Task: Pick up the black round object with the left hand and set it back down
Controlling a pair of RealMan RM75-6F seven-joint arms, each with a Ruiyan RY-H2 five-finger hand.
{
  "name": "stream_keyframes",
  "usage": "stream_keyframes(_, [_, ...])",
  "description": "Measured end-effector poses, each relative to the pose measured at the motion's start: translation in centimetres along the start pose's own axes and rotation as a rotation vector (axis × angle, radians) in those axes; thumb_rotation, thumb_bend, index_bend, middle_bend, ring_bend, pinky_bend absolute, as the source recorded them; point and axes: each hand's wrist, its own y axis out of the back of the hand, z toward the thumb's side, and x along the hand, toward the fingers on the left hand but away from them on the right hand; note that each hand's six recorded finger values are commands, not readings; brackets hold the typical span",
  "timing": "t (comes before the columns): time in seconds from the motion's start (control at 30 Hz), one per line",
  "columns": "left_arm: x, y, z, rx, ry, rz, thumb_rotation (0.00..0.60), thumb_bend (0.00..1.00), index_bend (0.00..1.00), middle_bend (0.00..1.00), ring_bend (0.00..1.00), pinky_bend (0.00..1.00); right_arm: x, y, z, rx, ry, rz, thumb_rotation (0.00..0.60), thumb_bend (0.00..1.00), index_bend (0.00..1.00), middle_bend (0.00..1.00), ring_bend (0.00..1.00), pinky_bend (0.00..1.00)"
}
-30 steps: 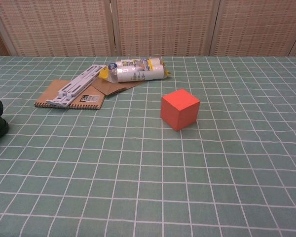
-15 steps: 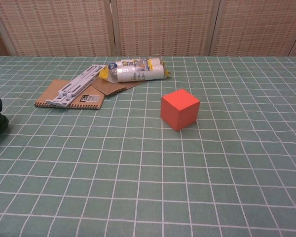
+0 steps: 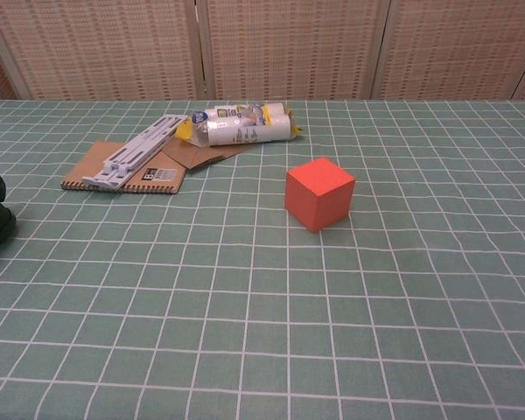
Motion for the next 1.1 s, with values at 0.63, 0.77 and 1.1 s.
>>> stream_keyframes(0.63, [-0.4, 0.9, -0.2, 0.011, 0.01, 0.056, 0.6, 0.38, 0.43, 0.52, 0.52, 0.77, 0.0, 0.0, 0.0, 0.002, 0.0, 0.001, 0.6, 0.18, 0.0, 0.0, 0.0, 0.0])
stream_keyframes(0.77, [-0.8, 1.2, -0.4, -0.009, 0.01, 0.062, 0.6, 0.38, 0.44, 0.53, 0.52, 0.77, 0.0, 0.0, 0.0, 0.004, 0.0, 0.001, 0.6, 0.18, 0.0, 0.0, 0.0, 0.0])
stream_keyframes(1.1, [-0.7, 0.8, -0.5, -0.002, 0.011, 0.041, 0.6, 0.38, 0.43, 0.54, 0.55, 0.84, 0.0, 0.1, 0.0, 0.0, 0.001, -0.001, 0.6, 0.18, 0.0, 0.0, 0.0, 0.0])
